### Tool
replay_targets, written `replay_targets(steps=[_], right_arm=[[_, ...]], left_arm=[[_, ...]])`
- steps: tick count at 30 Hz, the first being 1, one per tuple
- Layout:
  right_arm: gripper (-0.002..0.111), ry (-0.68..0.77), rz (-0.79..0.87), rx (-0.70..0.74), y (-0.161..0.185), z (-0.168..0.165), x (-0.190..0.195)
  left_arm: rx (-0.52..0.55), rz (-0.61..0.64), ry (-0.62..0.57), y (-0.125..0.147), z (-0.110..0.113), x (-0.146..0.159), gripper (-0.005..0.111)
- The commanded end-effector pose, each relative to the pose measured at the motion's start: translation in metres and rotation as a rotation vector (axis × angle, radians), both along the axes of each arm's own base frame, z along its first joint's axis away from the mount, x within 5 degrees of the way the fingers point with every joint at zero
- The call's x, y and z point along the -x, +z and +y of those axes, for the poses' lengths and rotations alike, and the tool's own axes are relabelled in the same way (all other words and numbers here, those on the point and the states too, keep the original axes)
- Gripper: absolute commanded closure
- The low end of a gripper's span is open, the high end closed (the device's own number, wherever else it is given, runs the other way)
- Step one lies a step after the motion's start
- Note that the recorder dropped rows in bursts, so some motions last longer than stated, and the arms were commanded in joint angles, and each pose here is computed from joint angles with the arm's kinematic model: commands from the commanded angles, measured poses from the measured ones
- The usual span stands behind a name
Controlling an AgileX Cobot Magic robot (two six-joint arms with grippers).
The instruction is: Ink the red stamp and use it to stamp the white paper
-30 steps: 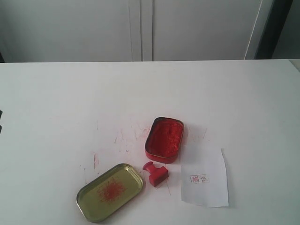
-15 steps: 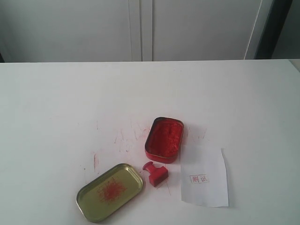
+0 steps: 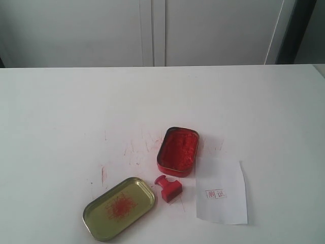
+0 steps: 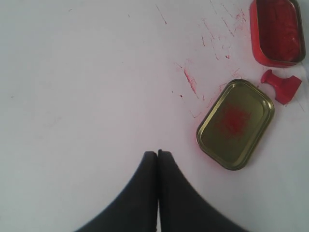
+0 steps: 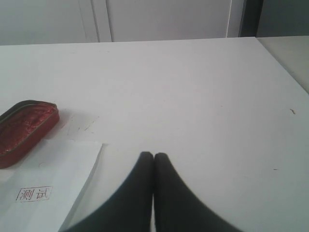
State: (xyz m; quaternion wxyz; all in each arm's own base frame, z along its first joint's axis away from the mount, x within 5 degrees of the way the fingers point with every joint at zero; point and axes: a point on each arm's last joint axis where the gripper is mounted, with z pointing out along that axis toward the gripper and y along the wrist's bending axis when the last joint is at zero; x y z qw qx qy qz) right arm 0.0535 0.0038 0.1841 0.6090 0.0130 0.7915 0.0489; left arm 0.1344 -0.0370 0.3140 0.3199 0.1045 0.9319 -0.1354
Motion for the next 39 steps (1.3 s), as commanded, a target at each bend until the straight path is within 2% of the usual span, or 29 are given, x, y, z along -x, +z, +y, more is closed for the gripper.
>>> replay_targets(steps=[1, 12, 18, 23, 30, 34, 39], right_arm=[[0.108, -0.001, 0.000, 0.006, -0.002, 0.000, 0.000], [0.108, -0.001, 0.000, 0.006, -0.002, 0.000, 0.000], [0.108, -0.001, 0.000, 0.006, -0.002, 0.000, 0.000], [0.108, -0.001, 0.000, 0.006, -0.002, 0.000, 0.000], [0.108, -0.001, 0.000, 0.006, -0.002, 0.000, 0.000], [0.108, -0.001, 0.000, 0.006, -0.002, 0.000, 0.000], [0.108, -0.001, 0.000, 0.006, -0.002, 0.000, 0.000]], left_arm=[[0.001, -0.001, -0.002, 0.000, 0.000, 0.002, 0.107], [-0.048, -0.057, 0.014, 0.000, 0.007, 0.015, 0.107], [-0.056, -0.076, 0.085, -0.013, 0.016, 0.029, 0.107], [-0.073, -0.093, 0.101, -0.027, 0.018, 0.043, 0.107], [-0.082, -0.187, 0.129, -0.051, 0.021, 0.058, 0.107], [-0.090, -0.200, 0.132, -0.066, 0.022, 0.067, 0.107], [-0.088, -0.314, 0.158, -0.072, 0.023, 0.073, 0.107]])
